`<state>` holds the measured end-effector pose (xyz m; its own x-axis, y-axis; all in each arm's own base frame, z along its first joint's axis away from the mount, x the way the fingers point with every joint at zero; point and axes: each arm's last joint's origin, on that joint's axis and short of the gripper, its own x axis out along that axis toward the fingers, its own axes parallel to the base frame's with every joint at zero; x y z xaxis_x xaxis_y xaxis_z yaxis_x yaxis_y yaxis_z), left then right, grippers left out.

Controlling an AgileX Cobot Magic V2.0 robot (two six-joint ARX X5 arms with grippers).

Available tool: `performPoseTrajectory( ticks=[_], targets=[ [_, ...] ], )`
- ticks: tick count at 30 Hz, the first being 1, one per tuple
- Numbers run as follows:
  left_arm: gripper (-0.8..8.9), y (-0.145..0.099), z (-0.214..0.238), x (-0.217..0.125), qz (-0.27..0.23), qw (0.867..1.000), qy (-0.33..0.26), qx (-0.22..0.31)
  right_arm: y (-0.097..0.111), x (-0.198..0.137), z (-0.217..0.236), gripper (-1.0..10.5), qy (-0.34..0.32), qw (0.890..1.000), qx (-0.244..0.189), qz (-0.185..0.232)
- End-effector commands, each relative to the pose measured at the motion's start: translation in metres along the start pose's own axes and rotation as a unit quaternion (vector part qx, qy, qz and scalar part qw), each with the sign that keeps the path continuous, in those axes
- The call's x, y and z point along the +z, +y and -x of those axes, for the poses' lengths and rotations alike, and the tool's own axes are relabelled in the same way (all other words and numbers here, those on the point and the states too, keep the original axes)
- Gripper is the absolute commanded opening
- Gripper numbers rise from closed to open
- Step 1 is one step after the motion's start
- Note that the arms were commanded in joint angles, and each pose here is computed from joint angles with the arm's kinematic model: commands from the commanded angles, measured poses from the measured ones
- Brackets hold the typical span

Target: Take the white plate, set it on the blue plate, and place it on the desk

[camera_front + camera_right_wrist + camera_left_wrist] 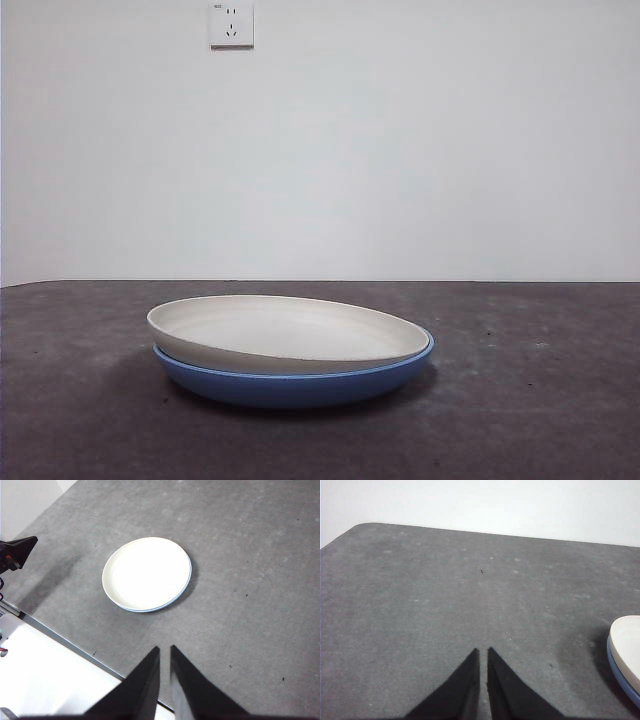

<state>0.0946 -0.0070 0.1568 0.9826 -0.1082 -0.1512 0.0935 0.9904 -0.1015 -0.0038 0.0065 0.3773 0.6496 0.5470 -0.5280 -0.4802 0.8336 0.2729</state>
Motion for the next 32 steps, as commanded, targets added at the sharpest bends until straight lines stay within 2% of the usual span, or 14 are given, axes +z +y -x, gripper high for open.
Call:
performPoseTrajectory(
  ticks=[1,10,13,17,20,22,27,32],
  targets=[
    [0.25,0.001,-0.002,-0.007,-0.003,1.0,0.013,0.004,0.0,-0.003,0.003,0.3,0.016,1.0,0.0,0.0],
    [0.25,0.001,-0.002,-0.007,-0.003,1.0,0.013,0.004,0.0,-0.003,0.003,0.3,0.015,1.0,0.0,0.0],
    [0.25,0.001,-0.002,-0.007,-0.003,1.0,0.013,0.004,0.001,-0.004,0.004,0.3,0.008,1.0,-0.015,-0.011],
    [0.25,0.001,-0.002,-0.007,-0.003,1.0,0.013,0.004,-0.001,-0.005,-0.002,0.3,-0.016,0.996,-0.068,0.049],
    [0.25,0.001,-0.002,-0.007,-0.003,1.0,0.013,0.004,-0.009,-0.004,-0.019,0.3,-0.069,0.985,-0.1,0.121],
    [0.25,0.001,-0.002,-0.007,-0.003,1.0,0.013,0.004,-0.018,-0.007,-0.035,0.3,-0.106,0.975,-0.123,0.15],
    [0.25,0.001,-0.002,-0.007,-0.003,1.0,0.013,0.004,-0.051,-0.035,-0.087,0.3,-0.195,0.953,-0.174,0.151],
    [0.25,0.001,-0.002,-0.007,-0.003,1.0,0.013,0.004,-0.081,-0.069,-0.133,0.3,-0.255,0.938,-0.191,0.139]
  ],
)
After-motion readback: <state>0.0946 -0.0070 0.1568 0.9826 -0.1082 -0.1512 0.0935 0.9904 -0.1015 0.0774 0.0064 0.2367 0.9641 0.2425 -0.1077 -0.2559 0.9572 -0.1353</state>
